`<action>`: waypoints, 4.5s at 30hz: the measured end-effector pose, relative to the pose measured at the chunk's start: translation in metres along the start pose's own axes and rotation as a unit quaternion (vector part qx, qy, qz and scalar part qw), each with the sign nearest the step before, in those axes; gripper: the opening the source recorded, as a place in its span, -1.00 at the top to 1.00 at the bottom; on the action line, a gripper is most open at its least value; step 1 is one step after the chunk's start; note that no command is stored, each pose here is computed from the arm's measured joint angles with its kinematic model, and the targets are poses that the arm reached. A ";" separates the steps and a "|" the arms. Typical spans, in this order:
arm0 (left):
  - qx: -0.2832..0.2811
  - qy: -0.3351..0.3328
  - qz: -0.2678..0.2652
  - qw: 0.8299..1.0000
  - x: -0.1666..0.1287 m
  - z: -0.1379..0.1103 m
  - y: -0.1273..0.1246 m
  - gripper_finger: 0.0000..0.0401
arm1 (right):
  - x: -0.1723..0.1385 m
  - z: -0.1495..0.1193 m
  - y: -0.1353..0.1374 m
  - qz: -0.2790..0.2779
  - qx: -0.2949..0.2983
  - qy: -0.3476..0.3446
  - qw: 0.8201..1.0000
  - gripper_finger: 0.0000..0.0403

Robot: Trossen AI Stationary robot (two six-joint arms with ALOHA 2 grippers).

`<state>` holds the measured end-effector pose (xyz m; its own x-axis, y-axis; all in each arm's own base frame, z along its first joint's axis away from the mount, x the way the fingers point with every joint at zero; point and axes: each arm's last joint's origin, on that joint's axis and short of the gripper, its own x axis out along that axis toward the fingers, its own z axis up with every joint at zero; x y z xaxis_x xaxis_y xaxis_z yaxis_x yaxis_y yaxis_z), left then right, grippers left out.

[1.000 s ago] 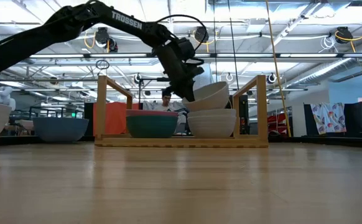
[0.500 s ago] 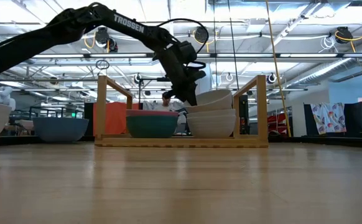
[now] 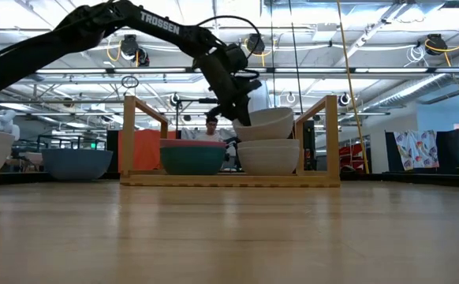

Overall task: Place and stack bowls onto a shelf
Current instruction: Stack the bottom left white bowl on top of the other white bowl on the shelf

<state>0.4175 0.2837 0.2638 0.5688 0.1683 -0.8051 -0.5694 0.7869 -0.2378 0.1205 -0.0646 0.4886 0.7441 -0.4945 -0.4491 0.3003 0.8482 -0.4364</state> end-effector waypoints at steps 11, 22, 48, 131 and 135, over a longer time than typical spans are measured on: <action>0.026 -0.020 0.000 0.999 -0.005 0.004 -0.002 0.73 | 0.000 0.000 0.000 0.000 -0.002 0.000 1.000 0.18; 0.004 -0.035 -0.030 0.999 -0.006 0.008 -0.004 0.89 | 0.000 0.000 0.000 0.000 -0.016 0.000 1.000 0.18; -0.018 -0.029 -0.026 0.999 -0.003 0.005 -0.015 0.77 | 0.000 0.000 0.000 -0.001 -0.016 -0.001 1.000 0.18; 0.076 0.043 -0.015 0.996 -0.025 -0.012 -0.039 0.99 | 0.000 0.000 0.000 0.000 -0.026 -0.001 1.000 0.18; 0.084 0.056 -0.006 0.995 -0.019 -0.017 -0.036 0.99 | 0.000 0.000 0.000 0.000 -0.026 0.000 1.000 0.18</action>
<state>0.4175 0.2419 0.2784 0.4991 0.0985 -0.8609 -0.4514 0.8777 -0.1612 0.1205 -0.0646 0.4887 0.7444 -0.4951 -0.4480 0.2696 0.8367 -0.4768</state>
